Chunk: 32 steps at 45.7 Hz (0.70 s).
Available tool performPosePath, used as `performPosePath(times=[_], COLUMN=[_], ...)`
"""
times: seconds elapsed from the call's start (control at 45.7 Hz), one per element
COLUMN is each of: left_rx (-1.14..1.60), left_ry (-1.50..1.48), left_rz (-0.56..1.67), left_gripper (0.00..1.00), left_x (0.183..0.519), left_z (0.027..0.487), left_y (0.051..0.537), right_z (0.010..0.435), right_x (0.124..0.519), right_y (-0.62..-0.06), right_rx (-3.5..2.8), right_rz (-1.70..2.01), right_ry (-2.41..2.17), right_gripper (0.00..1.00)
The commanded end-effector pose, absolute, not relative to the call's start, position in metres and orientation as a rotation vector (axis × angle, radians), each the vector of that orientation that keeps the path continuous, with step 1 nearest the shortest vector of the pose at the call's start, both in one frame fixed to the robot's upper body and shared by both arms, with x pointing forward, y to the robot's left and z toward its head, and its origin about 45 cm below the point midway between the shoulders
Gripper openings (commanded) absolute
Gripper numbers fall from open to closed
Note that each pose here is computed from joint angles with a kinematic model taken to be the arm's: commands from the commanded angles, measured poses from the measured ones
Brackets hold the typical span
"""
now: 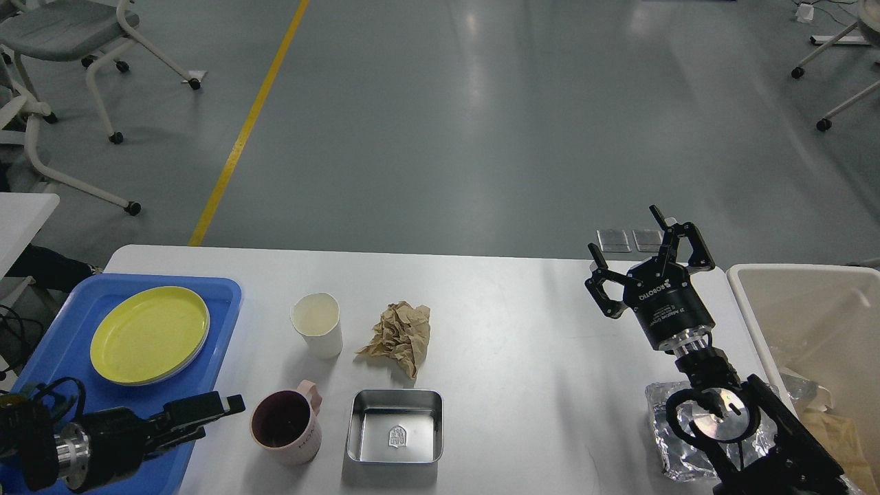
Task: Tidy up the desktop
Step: 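Reach the left gripper toward the pink mug's handle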
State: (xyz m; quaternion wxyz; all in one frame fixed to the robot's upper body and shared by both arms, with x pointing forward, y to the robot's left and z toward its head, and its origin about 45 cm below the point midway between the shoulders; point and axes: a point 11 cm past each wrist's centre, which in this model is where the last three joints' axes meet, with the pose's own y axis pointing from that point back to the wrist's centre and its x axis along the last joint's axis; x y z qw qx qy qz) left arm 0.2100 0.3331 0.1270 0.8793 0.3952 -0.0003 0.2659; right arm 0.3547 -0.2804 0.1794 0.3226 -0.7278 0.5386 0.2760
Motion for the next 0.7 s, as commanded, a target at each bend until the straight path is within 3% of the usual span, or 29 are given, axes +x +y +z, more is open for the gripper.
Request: performPosePath(times=[0.0, 0.328, 0.679], left_rx=[0.84, 0.903, 0.873], left_ry=[-0.003, 0.019, 0.003], left_rz=[0.541, 0.546, 0.494], left_gripper=[0.96, 0.96, 0.94], left_x=[0.21, 0.213, 0.23], left_z=[0.122, 0.109, 0.095], left_y=[0.326, 0.321, 0.28], right_z=[0.178, 0.178, 0.178], right_x=[0.353, 0.352, 0.349], right_y=[-0.281, -0.272, -0.271], right_rx=[-1.91, -1.899, -1.918], right_rz=[0.728, 0.739, 0.729], right_ry=[1.417, 1.394, 1.394], right_gripper=[1.0, 1.0, 1.0])
